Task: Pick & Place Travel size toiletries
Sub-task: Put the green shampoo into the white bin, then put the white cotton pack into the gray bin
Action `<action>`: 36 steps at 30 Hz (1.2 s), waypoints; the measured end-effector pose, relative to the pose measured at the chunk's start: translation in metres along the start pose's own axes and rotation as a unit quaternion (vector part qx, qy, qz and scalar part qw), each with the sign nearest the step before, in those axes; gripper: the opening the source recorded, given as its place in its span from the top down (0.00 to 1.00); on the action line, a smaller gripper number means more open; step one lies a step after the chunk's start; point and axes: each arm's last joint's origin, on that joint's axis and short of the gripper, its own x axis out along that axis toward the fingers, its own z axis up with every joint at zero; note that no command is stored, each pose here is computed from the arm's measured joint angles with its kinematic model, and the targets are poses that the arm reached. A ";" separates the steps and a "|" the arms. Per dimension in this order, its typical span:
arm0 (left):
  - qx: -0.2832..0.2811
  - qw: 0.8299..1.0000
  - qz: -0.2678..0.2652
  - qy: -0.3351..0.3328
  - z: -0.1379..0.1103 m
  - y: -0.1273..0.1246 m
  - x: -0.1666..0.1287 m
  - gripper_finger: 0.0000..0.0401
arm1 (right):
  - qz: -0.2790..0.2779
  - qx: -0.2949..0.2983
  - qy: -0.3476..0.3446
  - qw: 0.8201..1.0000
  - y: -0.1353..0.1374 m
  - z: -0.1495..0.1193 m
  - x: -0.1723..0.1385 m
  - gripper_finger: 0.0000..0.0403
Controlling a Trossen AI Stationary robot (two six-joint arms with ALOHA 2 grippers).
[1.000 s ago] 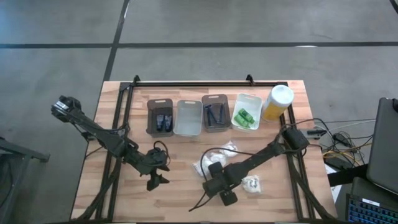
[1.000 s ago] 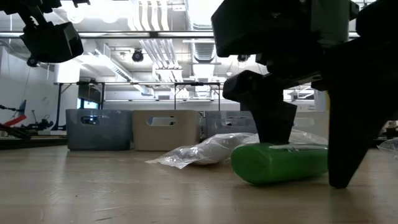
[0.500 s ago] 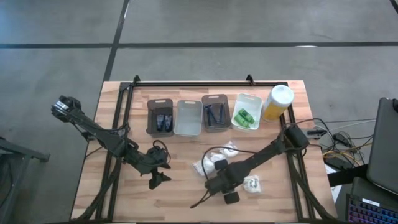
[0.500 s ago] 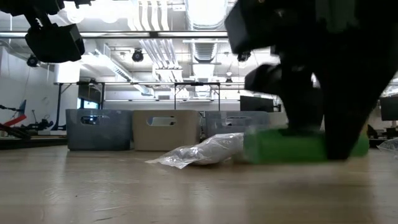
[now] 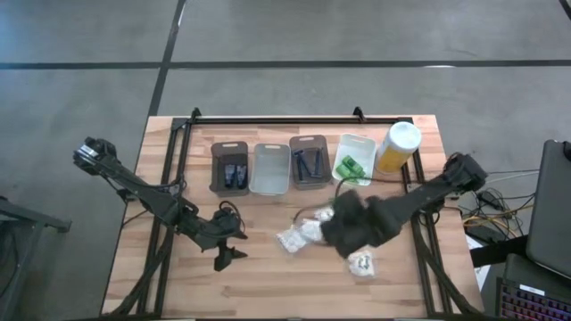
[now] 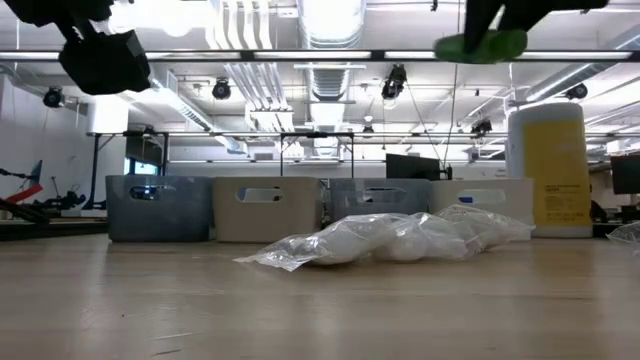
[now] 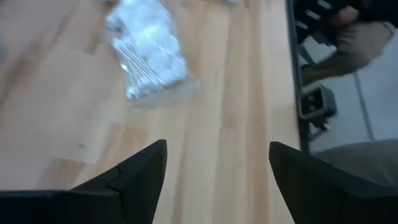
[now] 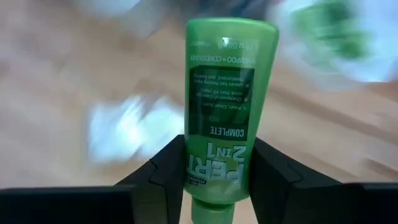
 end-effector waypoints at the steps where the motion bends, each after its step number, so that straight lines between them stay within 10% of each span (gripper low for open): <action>1: -0.002 1.000 0.008 -0.008 0.001 0.001 0.000 0.29 | -0.020 0.028 -0.013 0.999 -0.007 0.006 -0.002 0.69; 16: -0.023 0.996 0.046 -0.073 0.011 0.007 -0.012 0.29 | -0.116 0.179 0.043 0.976 -0.101 0.137 0.080 0.69; 25: -0.018 0.993 0.074 -0.093 0.012 0.009 -0.013 0.29 | -0.115 0.233 0.073 0.963 -0.131 0.139 0.138 0.58; 36: 0.005 0.994 0.068 -0.084 0.011 0.009 -0.013 0.29 | -0.128 0.209 0.059 0.968 -0.122 0.129 0.134 0.41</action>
